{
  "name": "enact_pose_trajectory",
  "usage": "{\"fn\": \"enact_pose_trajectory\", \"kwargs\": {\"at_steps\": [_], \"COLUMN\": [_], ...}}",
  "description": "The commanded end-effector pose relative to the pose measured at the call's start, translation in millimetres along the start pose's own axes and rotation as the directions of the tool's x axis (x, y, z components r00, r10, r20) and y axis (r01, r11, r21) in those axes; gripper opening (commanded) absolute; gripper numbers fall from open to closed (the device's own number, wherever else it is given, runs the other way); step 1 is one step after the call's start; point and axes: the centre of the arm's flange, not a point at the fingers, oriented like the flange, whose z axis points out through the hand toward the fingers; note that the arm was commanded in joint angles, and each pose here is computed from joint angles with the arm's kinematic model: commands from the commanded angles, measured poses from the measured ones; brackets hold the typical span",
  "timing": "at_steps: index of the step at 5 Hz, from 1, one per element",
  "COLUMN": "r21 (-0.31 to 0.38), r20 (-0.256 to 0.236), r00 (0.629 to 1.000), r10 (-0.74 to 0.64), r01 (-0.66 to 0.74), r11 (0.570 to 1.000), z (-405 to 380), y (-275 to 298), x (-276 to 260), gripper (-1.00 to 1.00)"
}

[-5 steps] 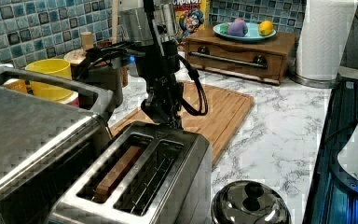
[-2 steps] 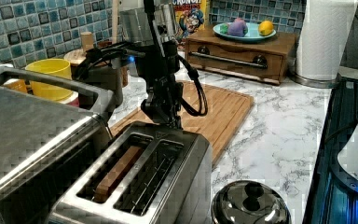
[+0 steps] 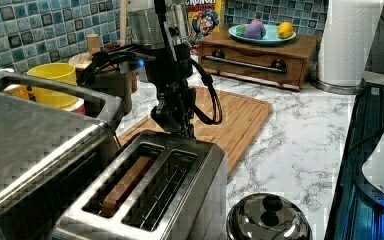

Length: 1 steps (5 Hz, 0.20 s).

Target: Turn on the toaster.

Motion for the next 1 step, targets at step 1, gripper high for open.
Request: {"fn": "enact_pose_trajectory", "kwargs": {"at_steps": [1], "r21": [-0.066], "r20": [0.122], "r00": [0.987], "r10": [0.106], "r01": [-0.099], "r11": [0.993], "z": [103.3], "y": [39.1], "x": [-14.1], "gripper": [-1.0]}}
